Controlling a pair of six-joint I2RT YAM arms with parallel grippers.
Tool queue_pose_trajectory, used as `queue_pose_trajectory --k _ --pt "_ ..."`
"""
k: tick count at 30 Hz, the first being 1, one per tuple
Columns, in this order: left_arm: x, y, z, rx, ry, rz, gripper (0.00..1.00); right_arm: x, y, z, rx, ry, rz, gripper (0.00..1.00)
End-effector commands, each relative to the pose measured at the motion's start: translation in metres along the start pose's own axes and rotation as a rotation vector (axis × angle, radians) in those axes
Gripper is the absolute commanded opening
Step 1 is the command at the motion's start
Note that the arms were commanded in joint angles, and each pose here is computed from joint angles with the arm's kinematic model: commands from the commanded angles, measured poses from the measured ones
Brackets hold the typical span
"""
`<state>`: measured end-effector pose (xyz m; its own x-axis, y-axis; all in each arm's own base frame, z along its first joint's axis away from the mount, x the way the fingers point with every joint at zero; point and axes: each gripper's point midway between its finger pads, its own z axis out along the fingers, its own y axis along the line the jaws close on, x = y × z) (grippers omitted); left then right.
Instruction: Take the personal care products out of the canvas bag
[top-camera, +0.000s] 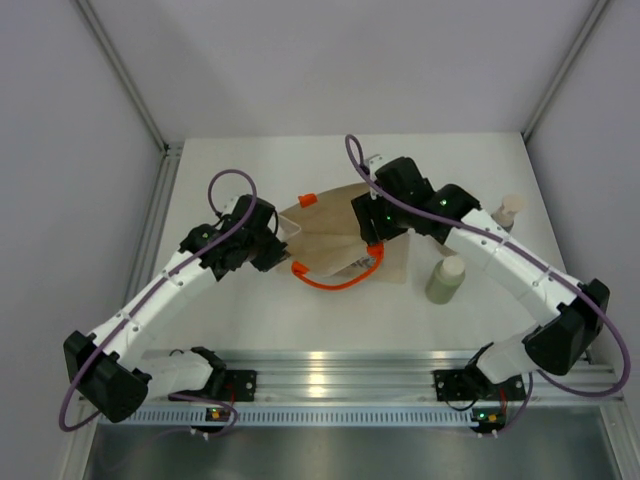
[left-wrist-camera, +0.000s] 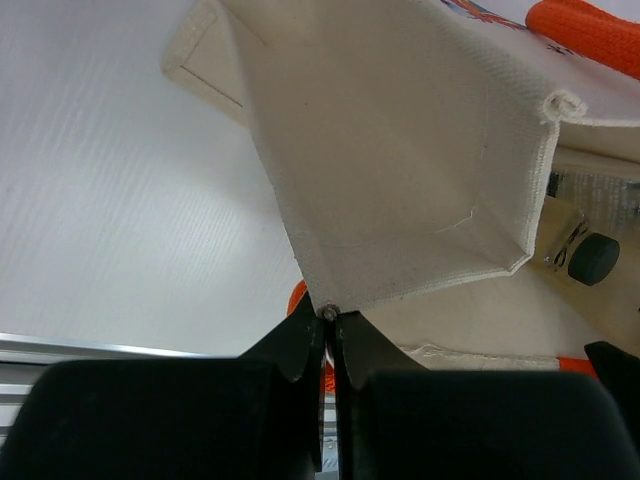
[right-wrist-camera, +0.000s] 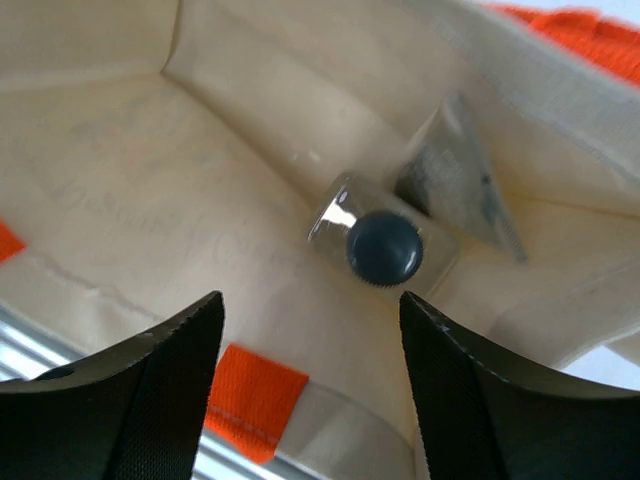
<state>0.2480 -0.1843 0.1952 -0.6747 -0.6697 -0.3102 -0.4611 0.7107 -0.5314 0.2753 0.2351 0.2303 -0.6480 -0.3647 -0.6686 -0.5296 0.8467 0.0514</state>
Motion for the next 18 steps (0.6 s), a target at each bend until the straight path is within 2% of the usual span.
queue_pose_trajectory --k 1,4,6,11,18 --pt "0.0 -0.005 0.0 0.018 0.0 -0.009 0.0 -0.025 -0.028 -0.007 0.177 -0.044 0.047 0.7" --pt "0.0 -0.006 -0.001 0.024 -0.002 -0.013 0.0 -0.035 -0.025 -0.004 0.186 -0.055 0.126 0.85" --pt "0.0 -0.006 -0.003 0.028 -0.004 -0.014 0.0 -0.033 -0.023 0.001 0.19 -0.036 0.184 0.87" --pt "-0.001 -0.009 -0.005 0.038 -0.005 -0.014 0.0 -0.027 -0.024 0.003 0.252 0.01 0.258 0.89" --pt "-0.009 -0.025 -0.013 0.075 -0.02 -0.015 0.0 -0.012 -0.028 0.003 0.351 0.109 0.254 0.89"
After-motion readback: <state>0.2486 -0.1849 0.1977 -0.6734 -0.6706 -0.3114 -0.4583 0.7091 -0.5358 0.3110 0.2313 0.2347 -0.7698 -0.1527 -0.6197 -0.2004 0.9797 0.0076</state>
